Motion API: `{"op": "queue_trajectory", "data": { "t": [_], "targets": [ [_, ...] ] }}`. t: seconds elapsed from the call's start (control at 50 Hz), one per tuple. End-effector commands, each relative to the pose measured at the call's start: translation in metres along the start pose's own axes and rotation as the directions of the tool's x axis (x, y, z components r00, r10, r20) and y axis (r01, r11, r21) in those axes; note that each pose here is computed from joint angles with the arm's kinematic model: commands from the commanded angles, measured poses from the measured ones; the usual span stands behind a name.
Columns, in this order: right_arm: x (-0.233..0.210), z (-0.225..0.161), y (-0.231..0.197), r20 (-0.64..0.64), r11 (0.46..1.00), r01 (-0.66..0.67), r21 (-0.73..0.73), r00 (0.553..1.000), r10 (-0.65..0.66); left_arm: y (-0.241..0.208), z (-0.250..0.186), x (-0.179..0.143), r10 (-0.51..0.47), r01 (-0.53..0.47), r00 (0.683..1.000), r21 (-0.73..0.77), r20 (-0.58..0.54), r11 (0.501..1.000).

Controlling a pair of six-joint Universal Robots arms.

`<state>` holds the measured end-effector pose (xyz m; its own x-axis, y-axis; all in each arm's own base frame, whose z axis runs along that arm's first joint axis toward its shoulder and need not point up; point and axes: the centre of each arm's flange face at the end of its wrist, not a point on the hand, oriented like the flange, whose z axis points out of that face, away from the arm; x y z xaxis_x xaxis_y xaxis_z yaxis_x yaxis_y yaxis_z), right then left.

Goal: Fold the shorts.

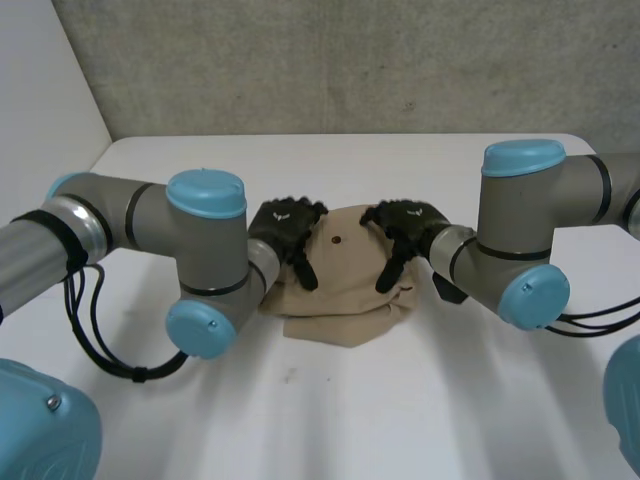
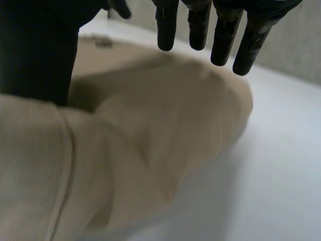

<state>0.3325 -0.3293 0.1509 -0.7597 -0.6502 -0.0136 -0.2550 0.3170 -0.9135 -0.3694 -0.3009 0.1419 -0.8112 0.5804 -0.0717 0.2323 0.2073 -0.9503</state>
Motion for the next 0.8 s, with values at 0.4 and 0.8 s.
{"op": "queue_trajectory", "data": {
  "t": [0.4,0.8],
  "targets": [
    [0.011,-0.056,-0.081,-0.17,0.947,0.201,0.25,0.972,-0.161,-0.057,-0.049,-0.006,-0.006,0.005,1.0,0.074,0.013,0.997],
    [0.033,-0.172,-0.136,-0.538,0.932,0.255,0.259,0.839,-0.08,-0.179,-0.19,-0.108,-0.104,0.031,0.945,0.234,0.309,0.972]
  ]
}}
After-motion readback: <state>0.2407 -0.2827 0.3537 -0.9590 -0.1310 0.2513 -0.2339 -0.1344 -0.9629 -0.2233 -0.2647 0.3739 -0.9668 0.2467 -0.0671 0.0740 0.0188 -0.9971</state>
